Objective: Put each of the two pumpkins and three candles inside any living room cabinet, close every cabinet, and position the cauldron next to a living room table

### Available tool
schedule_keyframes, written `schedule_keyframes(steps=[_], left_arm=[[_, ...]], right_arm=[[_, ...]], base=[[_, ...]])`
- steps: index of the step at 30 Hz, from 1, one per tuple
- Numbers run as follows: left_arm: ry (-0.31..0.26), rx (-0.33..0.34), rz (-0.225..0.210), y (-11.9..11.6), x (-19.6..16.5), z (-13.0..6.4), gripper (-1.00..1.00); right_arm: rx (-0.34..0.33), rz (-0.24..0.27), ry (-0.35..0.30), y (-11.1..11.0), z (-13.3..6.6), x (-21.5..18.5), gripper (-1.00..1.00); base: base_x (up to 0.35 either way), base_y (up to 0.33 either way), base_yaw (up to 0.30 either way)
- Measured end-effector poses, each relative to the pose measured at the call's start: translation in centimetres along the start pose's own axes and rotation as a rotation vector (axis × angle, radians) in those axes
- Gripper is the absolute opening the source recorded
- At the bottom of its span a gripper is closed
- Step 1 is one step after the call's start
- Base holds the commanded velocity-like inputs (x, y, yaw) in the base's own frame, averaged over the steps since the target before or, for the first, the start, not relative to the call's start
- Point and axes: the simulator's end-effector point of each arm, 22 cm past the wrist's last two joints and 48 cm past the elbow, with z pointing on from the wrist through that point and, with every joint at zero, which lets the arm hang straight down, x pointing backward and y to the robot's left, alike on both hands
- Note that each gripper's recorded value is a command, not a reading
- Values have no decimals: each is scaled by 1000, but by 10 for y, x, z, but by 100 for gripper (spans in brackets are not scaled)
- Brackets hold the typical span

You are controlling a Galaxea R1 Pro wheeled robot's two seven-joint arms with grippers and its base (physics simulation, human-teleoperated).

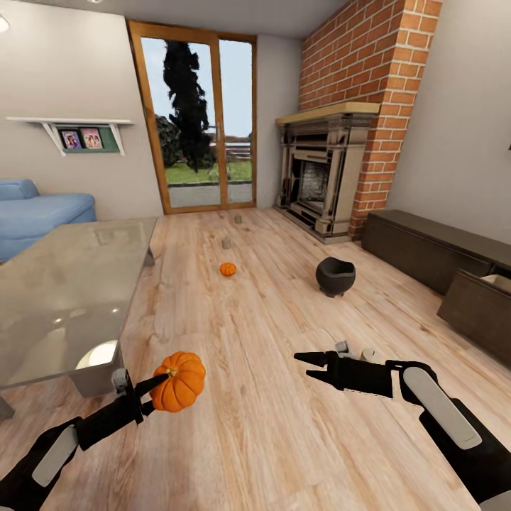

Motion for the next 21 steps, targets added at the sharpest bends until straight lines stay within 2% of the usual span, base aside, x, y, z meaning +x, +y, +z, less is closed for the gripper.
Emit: schedule_keyframes(steps=[11,16,21], left_arm=[[1,3,11,-4,0,0,-100],[1,5,15,-6,0,0,-100],[3,2,17,-6,0,0,-100]], right_arm=[[-3,-10,-4,5,-2,-1,100],[-5,-14,-6,7,-3,-2,100],[-7,-14,-6,8,-3,-2,100]], base=[[332,-74,212],[290,-199,191],[218,-261,30]])
